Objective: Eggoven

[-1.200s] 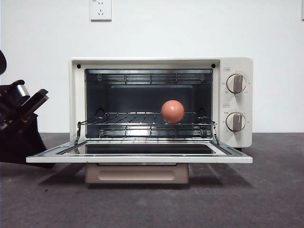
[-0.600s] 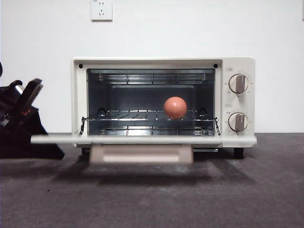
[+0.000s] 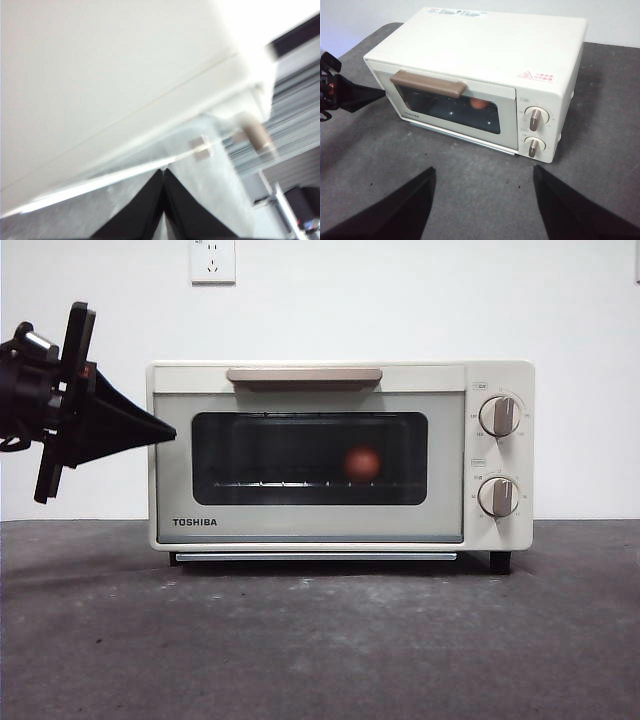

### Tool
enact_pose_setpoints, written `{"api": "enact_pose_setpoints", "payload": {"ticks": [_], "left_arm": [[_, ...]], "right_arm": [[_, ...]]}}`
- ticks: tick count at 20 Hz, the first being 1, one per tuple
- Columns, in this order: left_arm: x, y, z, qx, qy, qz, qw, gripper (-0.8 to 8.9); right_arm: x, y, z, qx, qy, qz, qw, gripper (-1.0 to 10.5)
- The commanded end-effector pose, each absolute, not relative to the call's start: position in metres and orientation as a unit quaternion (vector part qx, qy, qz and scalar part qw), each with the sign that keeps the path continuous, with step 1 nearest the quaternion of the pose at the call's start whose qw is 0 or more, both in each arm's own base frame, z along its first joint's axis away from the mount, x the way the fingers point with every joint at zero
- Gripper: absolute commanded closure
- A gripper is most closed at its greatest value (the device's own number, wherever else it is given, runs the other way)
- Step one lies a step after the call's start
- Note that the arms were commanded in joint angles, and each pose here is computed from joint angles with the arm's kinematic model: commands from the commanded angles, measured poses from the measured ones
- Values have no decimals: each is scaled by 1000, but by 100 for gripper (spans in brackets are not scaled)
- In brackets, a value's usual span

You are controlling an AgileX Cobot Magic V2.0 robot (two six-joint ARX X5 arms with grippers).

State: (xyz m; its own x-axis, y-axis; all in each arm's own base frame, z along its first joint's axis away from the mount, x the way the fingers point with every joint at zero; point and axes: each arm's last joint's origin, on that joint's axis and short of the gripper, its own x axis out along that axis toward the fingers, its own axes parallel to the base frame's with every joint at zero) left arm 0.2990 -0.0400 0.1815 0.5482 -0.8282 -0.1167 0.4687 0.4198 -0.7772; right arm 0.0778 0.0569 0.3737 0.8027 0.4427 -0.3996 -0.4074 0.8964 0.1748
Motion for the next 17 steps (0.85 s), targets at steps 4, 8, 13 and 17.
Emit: {"api": "enact_pose_setpoints", "payload": {"ticks": [4, 8, 13, 17], "left_arm": [[298, -43, 196, -368, 241, -411, 799, 806], [285, -49, 219, -348, 221, -418, 809, 806], [253, -58, 247, -285, 212, -391, 849, 806], [219, -63, 265, -217, 214, -347, 887, 806]], "right_arm": [[76, 56, 376, 42, 225, 223, 947, 634], [76, 56, 374, 38, 234, 222, 946, 635], [79, 59, 366, 34, 240, 222, 945, 635], [87, 65, 345, 43, 224, 229, 946, 635]]}}
